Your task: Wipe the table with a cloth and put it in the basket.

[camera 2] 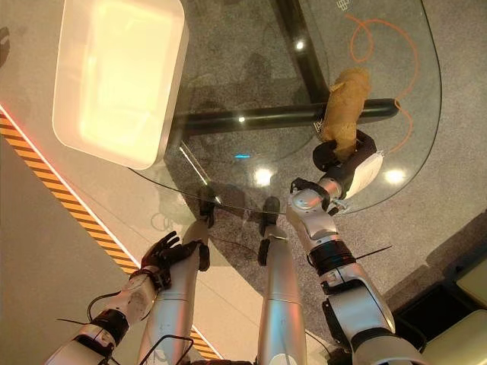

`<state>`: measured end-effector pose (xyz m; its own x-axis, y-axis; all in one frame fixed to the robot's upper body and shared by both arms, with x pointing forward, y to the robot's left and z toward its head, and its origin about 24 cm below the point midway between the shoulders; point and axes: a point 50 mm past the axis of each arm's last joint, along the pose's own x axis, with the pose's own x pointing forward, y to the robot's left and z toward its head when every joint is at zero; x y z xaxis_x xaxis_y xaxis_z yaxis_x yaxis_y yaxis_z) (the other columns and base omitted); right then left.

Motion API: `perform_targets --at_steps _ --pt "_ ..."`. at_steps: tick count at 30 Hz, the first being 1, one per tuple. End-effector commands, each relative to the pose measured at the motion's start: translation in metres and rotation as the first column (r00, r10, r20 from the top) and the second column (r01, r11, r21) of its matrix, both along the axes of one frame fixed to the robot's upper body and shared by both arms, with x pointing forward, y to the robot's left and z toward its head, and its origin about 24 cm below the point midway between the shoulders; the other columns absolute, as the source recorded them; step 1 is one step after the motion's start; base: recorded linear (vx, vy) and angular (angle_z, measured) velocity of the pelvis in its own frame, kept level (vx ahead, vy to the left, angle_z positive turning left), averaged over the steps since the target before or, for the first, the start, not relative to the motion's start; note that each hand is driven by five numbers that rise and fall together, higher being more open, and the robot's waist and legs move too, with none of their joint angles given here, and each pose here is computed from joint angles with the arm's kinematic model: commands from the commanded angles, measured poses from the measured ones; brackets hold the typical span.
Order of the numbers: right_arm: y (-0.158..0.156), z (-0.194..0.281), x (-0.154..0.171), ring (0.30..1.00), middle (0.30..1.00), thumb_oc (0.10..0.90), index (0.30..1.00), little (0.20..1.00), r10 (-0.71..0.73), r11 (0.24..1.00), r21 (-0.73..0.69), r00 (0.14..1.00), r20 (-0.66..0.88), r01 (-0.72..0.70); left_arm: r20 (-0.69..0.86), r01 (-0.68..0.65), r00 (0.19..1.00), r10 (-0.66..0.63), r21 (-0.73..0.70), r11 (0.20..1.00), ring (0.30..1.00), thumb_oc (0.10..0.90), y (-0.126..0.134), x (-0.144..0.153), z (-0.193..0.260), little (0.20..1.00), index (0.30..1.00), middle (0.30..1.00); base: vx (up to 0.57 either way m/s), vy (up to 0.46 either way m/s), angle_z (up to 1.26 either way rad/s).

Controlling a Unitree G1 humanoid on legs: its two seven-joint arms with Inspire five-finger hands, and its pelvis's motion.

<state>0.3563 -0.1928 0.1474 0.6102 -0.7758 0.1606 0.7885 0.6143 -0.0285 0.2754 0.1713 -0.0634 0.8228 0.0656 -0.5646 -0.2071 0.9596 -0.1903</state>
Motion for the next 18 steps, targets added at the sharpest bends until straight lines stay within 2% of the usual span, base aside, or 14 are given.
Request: perform_targets --at_steps 1,8,12,16,17,18 --pt "0.024 0.041 -0.008 0.300 0.300 0.100 0.300 0.200 0.106 0.982 -0.170 0.979 0.172 -0.077 -0.175 0.068 0.981 -0.077 -0.059 0.996 0.900 0.800 -0.041 -0.048 -0.038 0.900 0.900 0.900 0.01 0.039 0.00" --pt "0.051 0.032 -0.006 0.300 0.300 0.100 0.300 0.200 0.295 0.927 -0.260 0.953 0.061 -0.271 -0.174 0.067 0.982 -0.078 -0.064 0.996 0.900 0.800 -0.043 -0.049 -0.039 0.900 0.900 0.900 0.00 0.011 0.00" --pt "0.075 0.026 -0.006 0.300 0.300 0.100 0.300 0.200 0.468 0.809 -0.377 0.882 -0.050 -0.451 -0.166 0.075 0.983 -0.083 -0.055 0.996 0.900 0.800 -0.042 -0.047 -0.038 0.900 0.900 0.900 0.00 -0.009 0.03" --pt "0.088 0.025 -0.007 0.300 0.300 0.100 0.300 0.200 0.537 0.731 -0.432 0.836 -0.113 -0.528 -0.168 0.081 0.982 -0.088 -0.049 0.995 0.900 0.800 -0.040 -0.048 -0.039 0.900 0.900 0.900 0.00 -0.012 0.03" --pt "0.088 0.025 -0.007 0.300 0.300 0.100 0.300 0.200 0.537 0.731 -0.432 0.836 -0.113 -0.528 -0.168 0.081 0.982 -0.088 -0.049 0.995 0.900 0.800 -0.040 -0.048 -0.039 0.900 0.900 0.900 0.00 0.000 0.00" --pt "0.095 0.025 -0.008 0.300 0.300 0.100 0.300 0.200 0.568 0.696 -0.449 0.812 -0.134 -0.561 -0.168 0.087 0.981 -0.094 -0.046 0.995 0.900 0.800 -0.040 -0.048 -0.039 0.900 0.900 0.900 0.00 0.000 0.00"
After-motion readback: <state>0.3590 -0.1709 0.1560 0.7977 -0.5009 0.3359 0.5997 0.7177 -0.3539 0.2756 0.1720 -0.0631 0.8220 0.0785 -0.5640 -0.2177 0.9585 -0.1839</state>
